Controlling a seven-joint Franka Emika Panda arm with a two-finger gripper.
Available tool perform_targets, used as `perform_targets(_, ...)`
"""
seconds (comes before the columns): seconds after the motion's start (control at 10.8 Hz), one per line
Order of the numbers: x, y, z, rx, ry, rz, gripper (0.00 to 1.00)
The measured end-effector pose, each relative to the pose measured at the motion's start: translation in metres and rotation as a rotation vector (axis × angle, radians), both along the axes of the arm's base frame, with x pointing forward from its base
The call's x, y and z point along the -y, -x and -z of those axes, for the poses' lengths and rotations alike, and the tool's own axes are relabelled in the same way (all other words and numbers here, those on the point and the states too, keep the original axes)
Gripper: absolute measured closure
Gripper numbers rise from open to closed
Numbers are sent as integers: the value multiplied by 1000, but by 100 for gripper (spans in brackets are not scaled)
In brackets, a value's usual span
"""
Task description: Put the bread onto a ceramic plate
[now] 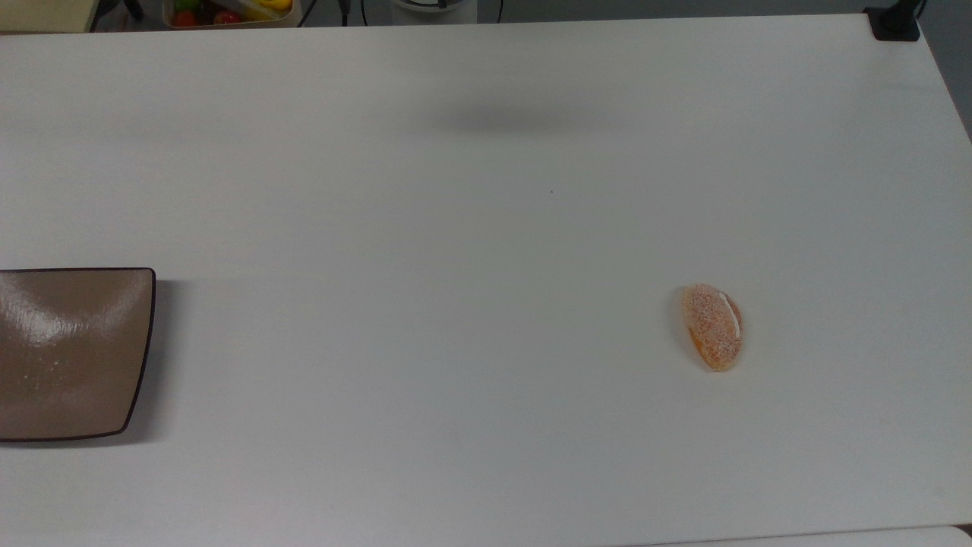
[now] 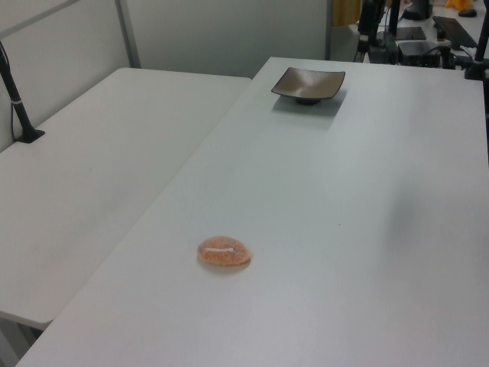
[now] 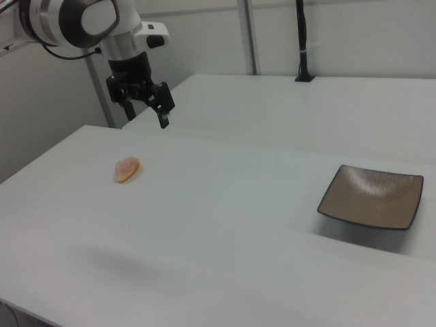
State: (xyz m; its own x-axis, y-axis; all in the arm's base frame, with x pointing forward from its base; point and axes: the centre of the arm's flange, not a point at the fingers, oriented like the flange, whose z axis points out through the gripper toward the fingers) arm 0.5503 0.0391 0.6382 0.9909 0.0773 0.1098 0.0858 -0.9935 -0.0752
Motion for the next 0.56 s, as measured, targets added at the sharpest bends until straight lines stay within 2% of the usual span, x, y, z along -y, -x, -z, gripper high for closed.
perform_targets(0.28,-3,0,4,-7,0,-6,0)
perform_targets(0.56,-34,-3,24,-44,4,-60,0)
